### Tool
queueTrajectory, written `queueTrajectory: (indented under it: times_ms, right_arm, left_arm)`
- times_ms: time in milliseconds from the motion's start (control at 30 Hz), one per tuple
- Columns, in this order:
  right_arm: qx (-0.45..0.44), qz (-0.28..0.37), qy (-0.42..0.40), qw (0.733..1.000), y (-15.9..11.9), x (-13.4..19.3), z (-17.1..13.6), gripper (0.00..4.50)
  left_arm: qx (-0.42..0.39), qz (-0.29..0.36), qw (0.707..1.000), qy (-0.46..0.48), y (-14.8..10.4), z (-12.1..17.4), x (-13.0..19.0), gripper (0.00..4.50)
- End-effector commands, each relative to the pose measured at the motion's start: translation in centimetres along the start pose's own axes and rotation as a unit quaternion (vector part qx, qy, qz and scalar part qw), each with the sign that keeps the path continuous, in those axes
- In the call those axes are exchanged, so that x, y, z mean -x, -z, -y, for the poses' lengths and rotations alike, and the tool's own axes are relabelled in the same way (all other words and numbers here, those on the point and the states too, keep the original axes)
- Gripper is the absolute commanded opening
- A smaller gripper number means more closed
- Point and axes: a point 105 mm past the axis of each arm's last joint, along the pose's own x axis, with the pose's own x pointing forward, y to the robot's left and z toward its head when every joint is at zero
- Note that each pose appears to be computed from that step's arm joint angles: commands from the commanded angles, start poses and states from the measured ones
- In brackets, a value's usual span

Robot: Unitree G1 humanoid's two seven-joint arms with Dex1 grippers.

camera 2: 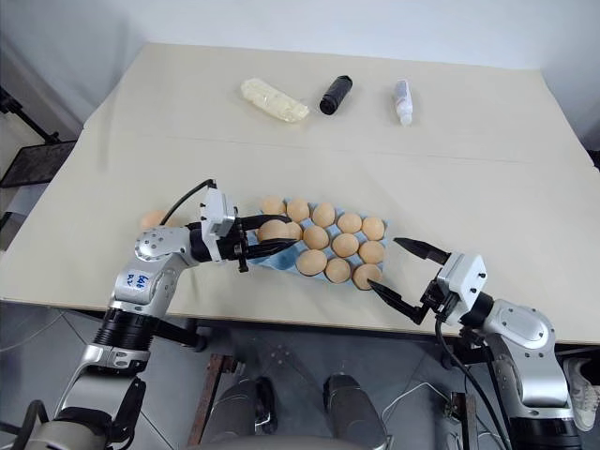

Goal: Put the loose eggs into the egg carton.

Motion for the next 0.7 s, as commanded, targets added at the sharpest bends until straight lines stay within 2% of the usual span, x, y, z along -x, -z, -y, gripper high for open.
queueTrajectory:
  times_ms: [33,200,400,533,700]
  right_arm:
    - [0.026,0.022,0.01,0.999,-1.4,0.0,0.2,4.5]
    - [0.024,0.023,0.013,0.999,-1.2,-0.1,0.1,4.5]
    - [0.017,0.033,-0.009,0.999,-1.0,-1.1,0.1,4.5]
    - [0.013,0.041,-0.033,0.999,-0.8,-2.0,0.1,4.5]
    - [0.009,0.048,-0.06,0.997,-0.7,-2.8,0.2,4.5]
  left_arm:
    - [-0.01,-0.005,1.0,0.021,0.0,0.4,-0.3,2.97]
    - [-0.028,-0.002,1.0,0.004,-0.5,-0.1,1.0,4.48]
    - [-0.056,0.0,0.994,-0.09,-2.0,-1.6,6.1,4.48]
    - [-0.077,-0.027,0.98,-0.184,-2.2,-1.5,11.1,4.48]
    - [-0.088,-0.036,0.937,-0.335,-2.6,-0.5,17.2,4.48]
